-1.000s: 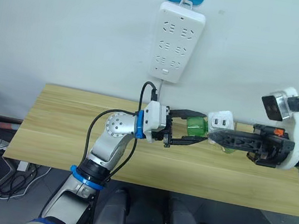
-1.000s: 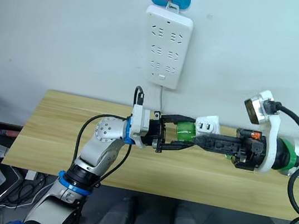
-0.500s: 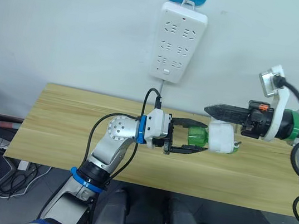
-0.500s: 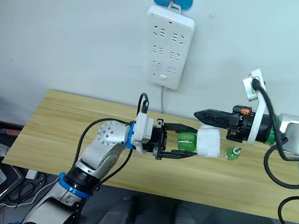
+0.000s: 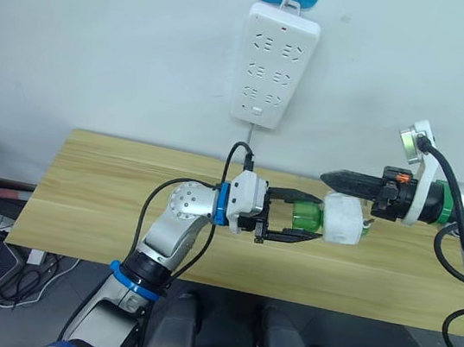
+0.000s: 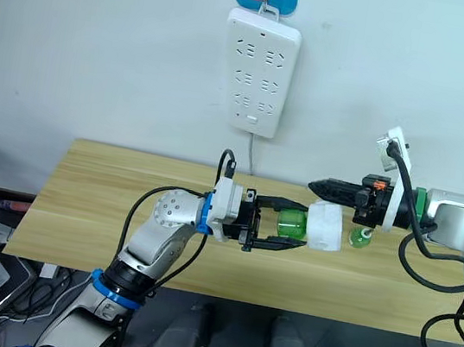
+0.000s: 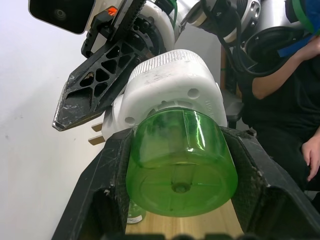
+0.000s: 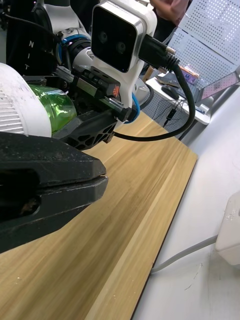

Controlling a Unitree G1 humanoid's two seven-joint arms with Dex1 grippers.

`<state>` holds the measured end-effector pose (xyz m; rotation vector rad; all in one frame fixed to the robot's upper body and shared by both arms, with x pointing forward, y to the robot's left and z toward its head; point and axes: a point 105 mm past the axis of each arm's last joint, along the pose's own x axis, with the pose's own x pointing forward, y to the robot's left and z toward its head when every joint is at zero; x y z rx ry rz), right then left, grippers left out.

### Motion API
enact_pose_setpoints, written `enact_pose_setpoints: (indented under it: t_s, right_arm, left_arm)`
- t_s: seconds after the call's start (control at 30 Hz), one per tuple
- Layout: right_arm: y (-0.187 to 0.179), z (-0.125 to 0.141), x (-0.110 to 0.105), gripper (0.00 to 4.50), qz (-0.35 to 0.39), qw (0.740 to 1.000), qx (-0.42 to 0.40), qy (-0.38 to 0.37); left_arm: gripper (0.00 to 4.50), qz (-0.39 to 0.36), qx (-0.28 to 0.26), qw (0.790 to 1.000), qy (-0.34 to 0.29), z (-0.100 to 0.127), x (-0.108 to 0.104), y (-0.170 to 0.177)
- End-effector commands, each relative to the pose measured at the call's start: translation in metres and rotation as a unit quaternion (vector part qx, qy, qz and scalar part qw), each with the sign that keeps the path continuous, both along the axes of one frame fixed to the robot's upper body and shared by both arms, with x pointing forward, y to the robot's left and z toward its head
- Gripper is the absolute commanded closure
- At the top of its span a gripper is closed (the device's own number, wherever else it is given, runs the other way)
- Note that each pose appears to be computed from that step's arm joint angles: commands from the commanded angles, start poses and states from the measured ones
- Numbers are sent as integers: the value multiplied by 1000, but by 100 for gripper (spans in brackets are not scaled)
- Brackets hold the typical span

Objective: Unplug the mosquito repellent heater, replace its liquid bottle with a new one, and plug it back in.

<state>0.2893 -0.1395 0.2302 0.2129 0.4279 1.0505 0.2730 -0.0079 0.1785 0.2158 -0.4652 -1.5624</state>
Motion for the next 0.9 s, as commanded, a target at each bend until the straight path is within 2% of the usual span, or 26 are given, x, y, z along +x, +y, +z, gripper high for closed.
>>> enact_pose_setpoints:
  t_s: [0.03,0.3,0.47,0.53,0.6,0.67,0.77,0.9]
  right_arm:
    - [3,-17,-11,448,18,999,-27,34]
    - [5,-22,-20,448,36,998,-35,42]
    - [4,-7,-15,448,31,999,-4,31]
    - [3,9,-11,448,30,999,32,30]
    - [-3,42,-10,448,40,994,94,31]
    - [-8,60,-13,448,44,990,127,38]
    - [-21,63,-11,387,8,989,136,58]
    - [-40,48,-10,257,-49,990,106,84]
  left_arm:
    - [225,-5,-66,997,-46,35,-6,3]
    - [225,-5,-66,997,-48,35,-5,2]
    - [225,-1,-61,997,-50,32,-4,3]
    - [225,6,-51,997,-58,28,-2,5]
    - [225,30,-41,996,-76,22,5,11]
    - [225,44,-37,994,-95,20,11,15]
    - [225,57,-31,989,-132,19,17,21]
    - [225,78,-25,978,-192,20,27,29]
